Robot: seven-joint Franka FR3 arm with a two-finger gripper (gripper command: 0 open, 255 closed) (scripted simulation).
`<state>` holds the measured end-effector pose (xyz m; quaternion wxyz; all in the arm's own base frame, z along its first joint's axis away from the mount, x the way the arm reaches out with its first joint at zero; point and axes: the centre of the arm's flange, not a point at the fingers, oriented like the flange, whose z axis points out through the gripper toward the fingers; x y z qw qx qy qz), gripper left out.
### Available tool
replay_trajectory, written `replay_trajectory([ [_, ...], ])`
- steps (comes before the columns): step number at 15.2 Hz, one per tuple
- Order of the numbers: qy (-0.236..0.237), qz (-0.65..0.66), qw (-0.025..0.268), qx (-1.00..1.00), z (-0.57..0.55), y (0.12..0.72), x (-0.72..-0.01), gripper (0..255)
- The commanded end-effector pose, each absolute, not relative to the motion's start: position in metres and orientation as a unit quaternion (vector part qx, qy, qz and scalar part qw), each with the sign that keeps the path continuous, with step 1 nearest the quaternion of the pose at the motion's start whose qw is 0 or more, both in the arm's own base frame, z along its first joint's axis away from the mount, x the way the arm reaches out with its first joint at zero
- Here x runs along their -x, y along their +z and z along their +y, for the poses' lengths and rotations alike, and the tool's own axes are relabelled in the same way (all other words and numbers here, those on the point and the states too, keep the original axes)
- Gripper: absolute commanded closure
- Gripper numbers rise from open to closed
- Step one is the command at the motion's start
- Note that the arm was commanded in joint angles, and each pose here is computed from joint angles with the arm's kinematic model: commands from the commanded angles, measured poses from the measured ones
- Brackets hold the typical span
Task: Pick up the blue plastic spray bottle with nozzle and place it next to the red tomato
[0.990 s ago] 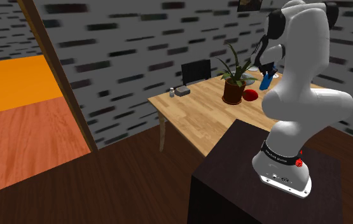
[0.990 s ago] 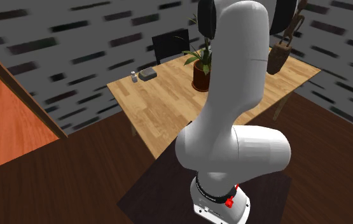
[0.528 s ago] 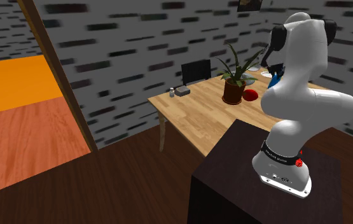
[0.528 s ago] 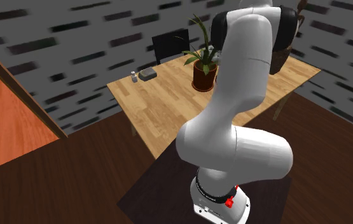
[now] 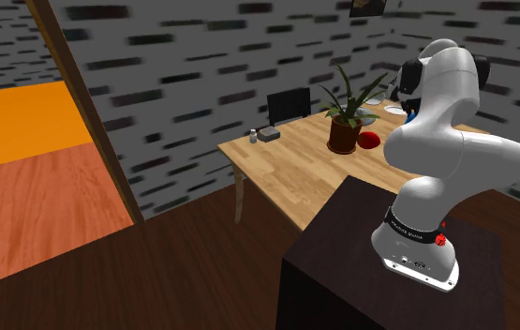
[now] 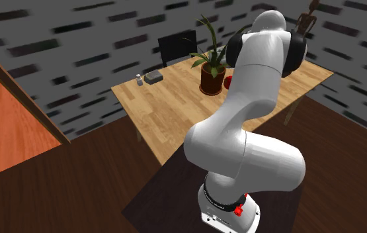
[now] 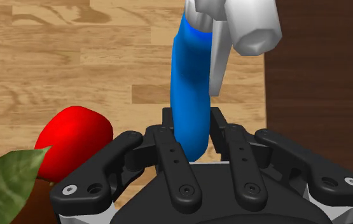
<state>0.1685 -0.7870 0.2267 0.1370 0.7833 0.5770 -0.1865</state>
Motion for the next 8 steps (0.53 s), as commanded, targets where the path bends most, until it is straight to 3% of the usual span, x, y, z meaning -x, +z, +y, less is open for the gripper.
replay_trajectory([
  [1,-0.187,0.577,0.137,-0.783,-0.788,0.215,-0.168,255],
  [8,-0.187,0.577,0.137,-0.783,-0.788,0.178,-0.168,255],
])
